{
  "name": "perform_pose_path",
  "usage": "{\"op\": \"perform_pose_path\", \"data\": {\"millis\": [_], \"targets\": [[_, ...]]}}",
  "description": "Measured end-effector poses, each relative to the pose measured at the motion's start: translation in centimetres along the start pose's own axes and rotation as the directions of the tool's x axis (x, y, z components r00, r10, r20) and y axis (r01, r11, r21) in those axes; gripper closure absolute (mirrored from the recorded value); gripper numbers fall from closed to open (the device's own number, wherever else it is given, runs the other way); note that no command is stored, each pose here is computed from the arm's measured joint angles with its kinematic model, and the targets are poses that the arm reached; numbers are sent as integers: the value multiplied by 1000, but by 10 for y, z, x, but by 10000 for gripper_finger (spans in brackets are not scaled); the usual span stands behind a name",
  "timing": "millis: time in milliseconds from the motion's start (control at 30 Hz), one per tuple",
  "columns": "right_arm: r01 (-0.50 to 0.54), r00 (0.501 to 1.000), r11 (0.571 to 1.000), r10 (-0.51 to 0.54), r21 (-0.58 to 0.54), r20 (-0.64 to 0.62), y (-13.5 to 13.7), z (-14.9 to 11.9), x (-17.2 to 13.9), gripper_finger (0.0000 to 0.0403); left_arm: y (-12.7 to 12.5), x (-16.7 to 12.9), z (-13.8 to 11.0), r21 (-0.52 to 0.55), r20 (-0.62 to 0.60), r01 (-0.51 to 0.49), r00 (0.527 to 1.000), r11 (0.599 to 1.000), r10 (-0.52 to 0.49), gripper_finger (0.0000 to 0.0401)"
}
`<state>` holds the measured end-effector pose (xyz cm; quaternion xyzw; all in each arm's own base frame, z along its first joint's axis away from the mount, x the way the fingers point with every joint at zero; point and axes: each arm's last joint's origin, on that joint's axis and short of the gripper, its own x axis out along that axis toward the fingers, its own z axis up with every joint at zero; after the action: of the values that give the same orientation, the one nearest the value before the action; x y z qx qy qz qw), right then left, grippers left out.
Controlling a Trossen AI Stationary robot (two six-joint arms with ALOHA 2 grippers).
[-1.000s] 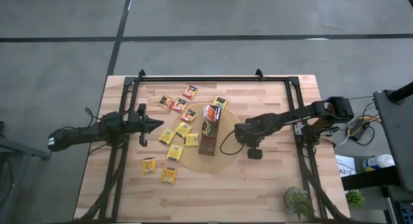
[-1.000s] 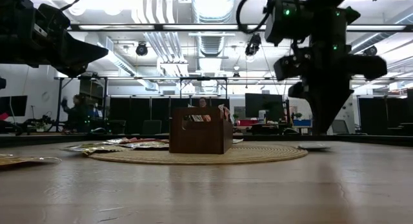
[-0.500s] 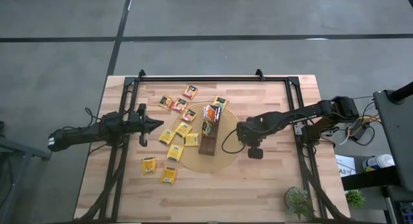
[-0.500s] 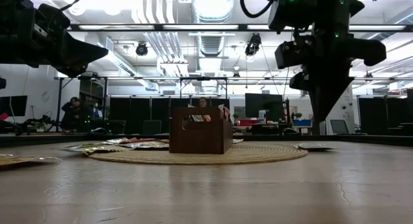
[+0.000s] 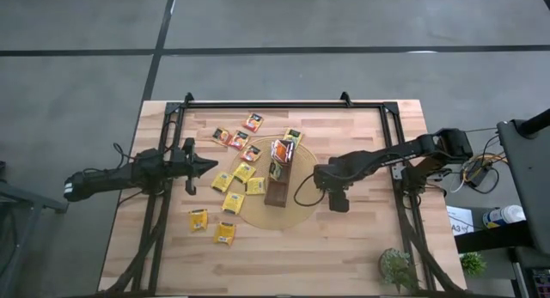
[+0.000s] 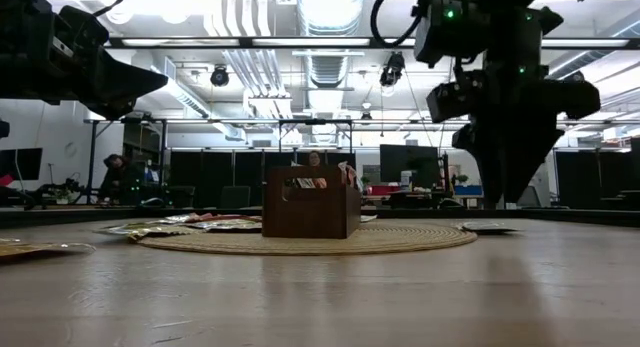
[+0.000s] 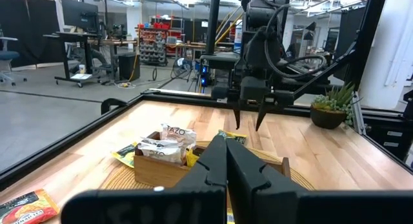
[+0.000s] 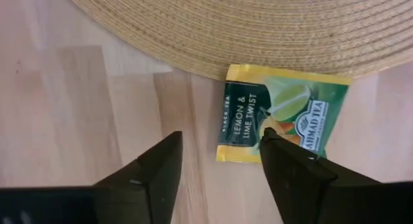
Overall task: Pick & Place Tea
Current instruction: Put the yellow tea bag into the middle section of the wooden organizer
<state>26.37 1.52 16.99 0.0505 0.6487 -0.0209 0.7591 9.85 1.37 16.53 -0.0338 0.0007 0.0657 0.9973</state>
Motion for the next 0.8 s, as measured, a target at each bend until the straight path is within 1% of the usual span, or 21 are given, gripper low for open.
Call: {"op": "perform_pose_path", "data": {"millis": [233, 367, 467, 567, 700, 800], "targets": [[-1, 1000, 1000, 2, -7, 11, 0, 2, 10, 194, 0, 0, 0, 0, 0, 0, 1000, 1000, 0, 401], [6, 1000, 1000, -6, -4, 2, -1, -3, 15, 197, 0, 0, 0, 0, 0, 0, 1000, 1000, 0, 401], [31, 1000, 1000, -31, -1, -1, -3, -8, 21, 198, 0, 0, 0, 0, 0, 0, 1000, 1000, 0, 401], [30, 999, 1000, -30, 2, 15, -4, -10, 26, 200, 0, 0, 0, 0, 0, 0, 1000, 1000, 0, 401], [28, 999, 1000, -28, 3, 32, -5, -12, 30, 218, 0, 0, 0, 0, 0, 0, 1000, 1000, 0, 401], [28, 999, 1000, -28, 0, 42, -5, -13, 32, 254, 0, 0, 0, 0, 0, 0, 1000, 1000, 0, 401]]}}
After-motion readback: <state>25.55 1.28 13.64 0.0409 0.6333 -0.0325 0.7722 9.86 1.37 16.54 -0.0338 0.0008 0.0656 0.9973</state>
